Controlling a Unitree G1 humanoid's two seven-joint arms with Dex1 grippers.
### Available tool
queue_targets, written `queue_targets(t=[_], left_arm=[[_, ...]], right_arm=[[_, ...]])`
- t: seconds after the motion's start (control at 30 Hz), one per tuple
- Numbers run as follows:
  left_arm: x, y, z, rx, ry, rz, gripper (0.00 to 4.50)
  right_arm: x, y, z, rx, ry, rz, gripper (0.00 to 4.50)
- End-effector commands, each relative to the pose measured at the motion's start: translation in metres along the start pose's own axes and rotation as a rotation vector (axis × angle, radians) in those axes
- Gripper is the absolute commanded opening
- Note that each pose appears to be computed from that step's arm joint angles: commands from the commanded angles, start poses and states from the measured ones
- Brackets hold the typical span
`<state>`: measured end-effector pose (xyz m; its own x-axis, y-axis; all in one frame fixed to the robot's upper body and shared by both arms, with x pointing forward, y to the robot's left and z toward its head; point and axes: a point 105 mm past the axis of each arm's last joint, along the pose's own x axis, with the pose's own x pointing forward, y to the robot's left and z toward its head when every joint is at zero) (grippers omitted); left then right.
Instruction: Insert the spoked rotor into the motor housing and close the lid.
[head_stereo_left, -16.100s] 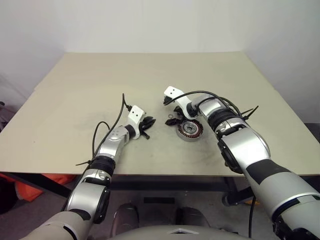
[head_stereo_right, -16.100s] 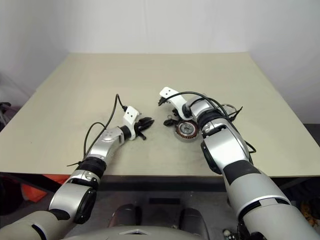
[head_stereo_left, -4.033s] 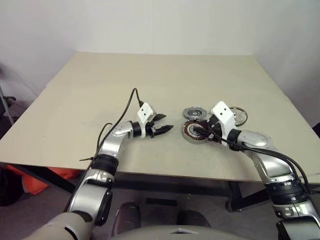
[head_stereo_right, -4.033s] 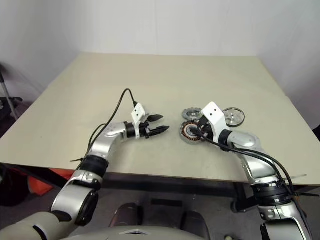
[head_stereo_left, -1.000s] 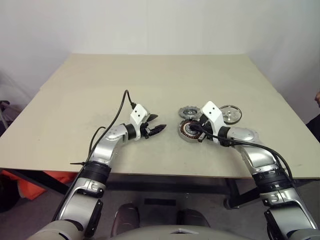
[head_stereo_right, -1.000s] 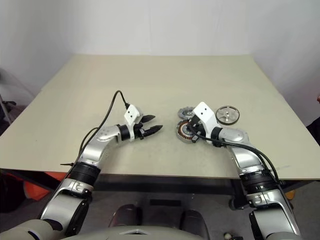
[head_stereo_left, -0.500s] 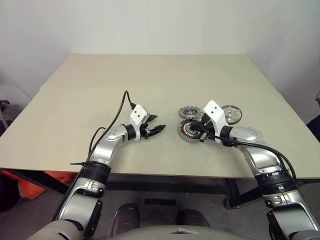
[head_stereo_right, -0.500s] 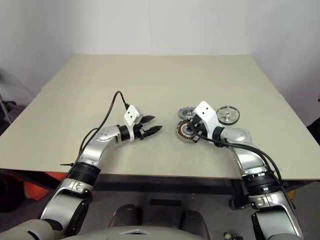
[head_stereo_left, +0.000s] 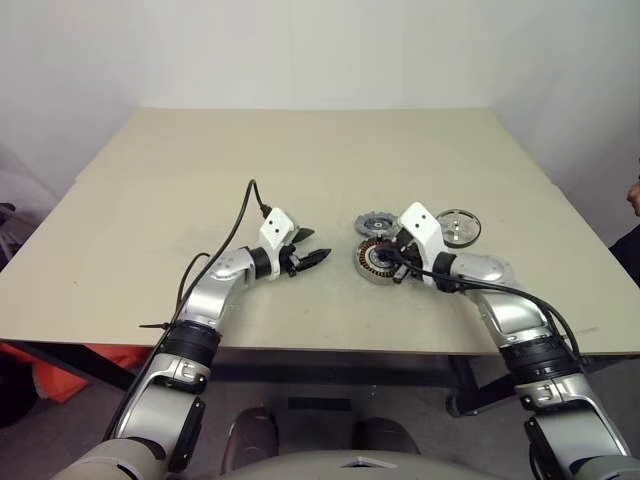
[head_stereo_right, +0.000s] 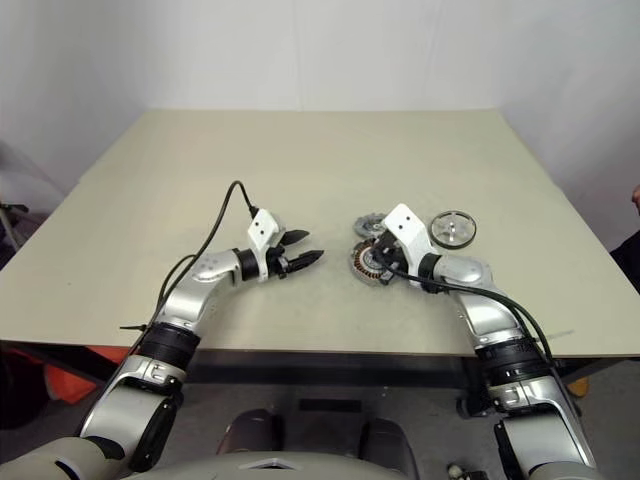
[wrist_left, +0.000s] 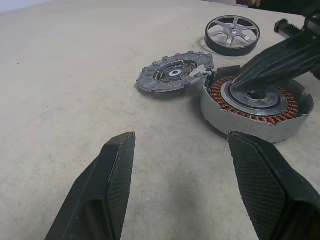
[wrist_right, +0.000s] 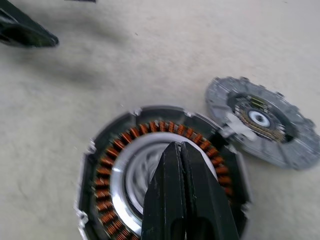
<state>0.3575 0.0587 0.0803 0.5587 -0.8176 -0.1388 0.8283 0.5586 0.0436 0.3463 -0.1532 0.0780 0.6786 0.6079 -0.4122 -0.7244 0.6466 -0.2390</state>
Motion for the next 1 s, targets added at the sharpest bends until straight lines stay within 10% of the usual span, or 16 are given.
queue_targets(t=[0.03, 0.23, 0.47, 1.0], left_arm=[[0.002, 0.001, 0.013, 0.042, -0.038, -0.004, 3.11], [0.003, 0.0, 0.013, 0.044, -0.036, -0.008, 3.11], [0.003, 0.001, 0.012, 0.048, -0.033, -0.004, 3.11], [0.001, 0.001, 0.009, 0.054, -0.026, 0.004, 3.11]], right_arm=[[-0.013, -0.006, 0.023, -0.136, -0.036, -0.007, 0.03], [-0.021, -0.003, 0.016, -0.288, 0.066, 0.024, 0.03], [-0.014, -0.005, 0.018, -0.332, 0.071, -0.011, 1.89], [-0.001, 0.001, 0.013, -0.316, 0.075, -0.017, 1.89]])
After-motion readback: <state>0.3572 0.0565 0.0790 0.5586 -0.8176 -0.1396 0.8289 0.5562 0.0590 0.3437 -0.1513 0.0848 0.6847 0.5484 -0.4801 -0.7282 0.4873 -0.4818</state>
